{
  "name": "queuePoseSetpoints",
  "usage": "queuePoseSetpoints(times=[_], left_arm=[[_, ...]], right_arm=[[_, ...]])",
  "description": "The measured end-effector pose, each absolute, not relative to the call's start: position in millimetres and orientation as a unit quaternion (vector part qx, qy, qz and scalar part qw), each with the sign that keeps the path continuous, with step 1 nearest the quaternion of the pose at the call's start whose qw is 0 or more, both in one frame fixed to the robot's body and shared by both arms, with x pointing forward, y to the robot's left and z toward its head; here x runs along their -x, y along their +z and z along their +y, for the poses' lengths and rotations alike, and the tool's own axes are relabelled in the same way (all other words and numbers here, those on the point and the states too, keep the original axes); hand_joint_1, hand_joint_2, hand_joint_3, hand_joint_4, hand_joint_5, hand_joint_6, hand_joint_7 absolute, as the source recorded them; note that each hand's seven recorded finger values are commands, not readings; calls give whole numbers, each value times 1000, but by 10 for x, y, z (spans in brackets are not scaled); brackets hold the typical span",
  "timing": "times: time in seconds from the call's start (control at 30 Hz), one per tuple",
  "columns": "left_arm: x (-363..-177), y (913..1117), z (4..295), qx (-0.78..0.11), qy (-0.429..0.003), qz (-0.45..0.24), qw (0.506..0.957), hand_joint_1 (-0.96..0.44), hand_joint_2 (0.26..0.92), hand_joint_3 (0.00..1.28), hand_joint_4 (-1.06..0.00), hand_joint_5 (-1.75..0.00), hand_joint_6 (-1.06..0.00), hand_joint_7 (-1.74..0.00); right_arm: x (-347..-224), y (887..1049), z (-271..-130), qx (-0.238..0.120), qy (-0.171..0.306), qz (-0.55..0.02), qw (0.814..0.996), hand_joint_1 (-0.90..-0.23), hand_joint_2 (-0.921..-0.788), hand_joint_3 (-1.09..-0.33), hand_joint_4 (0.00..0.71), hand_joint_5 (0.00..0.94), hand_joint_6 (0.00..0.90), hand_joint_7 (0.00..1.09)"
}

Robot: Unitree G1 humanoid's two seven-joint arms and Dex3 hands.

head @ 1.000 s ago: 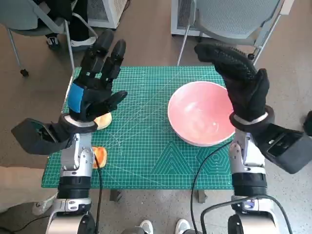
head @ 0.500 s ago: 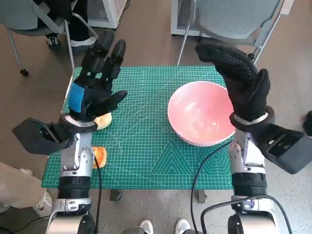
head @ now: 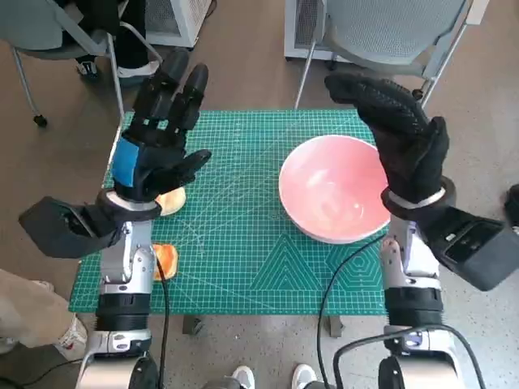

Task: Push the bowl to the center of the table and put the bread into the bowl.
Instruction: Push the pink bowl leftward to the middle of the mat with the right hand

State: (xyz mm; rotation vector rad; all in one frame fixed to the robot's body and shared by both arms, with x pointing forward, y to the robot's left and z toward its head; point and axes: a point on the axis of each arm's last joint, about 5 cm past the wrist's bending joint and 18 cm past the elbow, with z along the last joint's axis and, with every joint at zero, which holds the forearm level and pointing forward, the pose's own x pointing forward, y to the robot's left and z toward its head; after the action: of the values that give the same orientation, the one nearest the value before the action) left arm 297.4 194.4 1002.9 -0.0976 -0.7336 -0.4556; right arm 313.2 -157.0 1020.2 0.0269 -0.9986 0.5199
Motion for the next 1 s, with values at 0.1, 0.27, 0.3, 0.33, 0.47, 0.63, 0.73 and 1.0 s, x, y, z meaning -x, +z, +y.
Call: queuePoseSetpoints(times=[0.1,0.27,0.3,0.33,0.47,0.63,0.73,1.0], left_arm=[[-2941,10094,1984,42,-218,-366,904,-534,921,249,-48,-1,-21,-329],[-2882,10128,1999,47,-214,-373,901,-530,921,258,-40,0,-2,-361],[-2873,10137,2000,47,-213,-376,901,-530,921,259,-39,0,-1,-362],[-2867,10143,2000,46,-212,-377,900,-529,921,260,-39,0,-1,-363],[-2852,10151,2002,45,-210,-381,899,-527,921,264,-38,0,1,-365],[-2839,10131,2003,45,-208,-378,901,-523,921,267,-39,-1,1,-363],[-2837,10124,1999,46,-206,-377,902,-521,921,266,-42,-3,1,-366],[-2833,10103,1993,46,-205,-378,902,-525,921,275,-43,-3,1,-368]], right_arm=[[-3131,10202,-1565,-14,247,-474,845,-676,-921,-825,113,0,36,365],[-3123,10201,-1553,-16,248,-476,844,-671,-921,-825,114,0,36,367],[-3121,10203,-1552,-16,248,-476,844,-671,-921,-824,114,0,36,367],[-3120,10205,-1551,-16,248,-476,843,-670,-921,-824,115,1,36,367],[-3118,10215,-1550,-16,248,-477,843,-669,-921,-823,116,1,36,367],[-3123,10216,-1578,-20,244,-475,845,-670,-921,-820,118,2,39,366],[-3150,10203,-1654,-23,236,-468,852,-670,-921,-816,119,3,41,365],[-3287,10170,-1962,-21,187,-434,881,-678,-921,-826,107,0,44,354]])
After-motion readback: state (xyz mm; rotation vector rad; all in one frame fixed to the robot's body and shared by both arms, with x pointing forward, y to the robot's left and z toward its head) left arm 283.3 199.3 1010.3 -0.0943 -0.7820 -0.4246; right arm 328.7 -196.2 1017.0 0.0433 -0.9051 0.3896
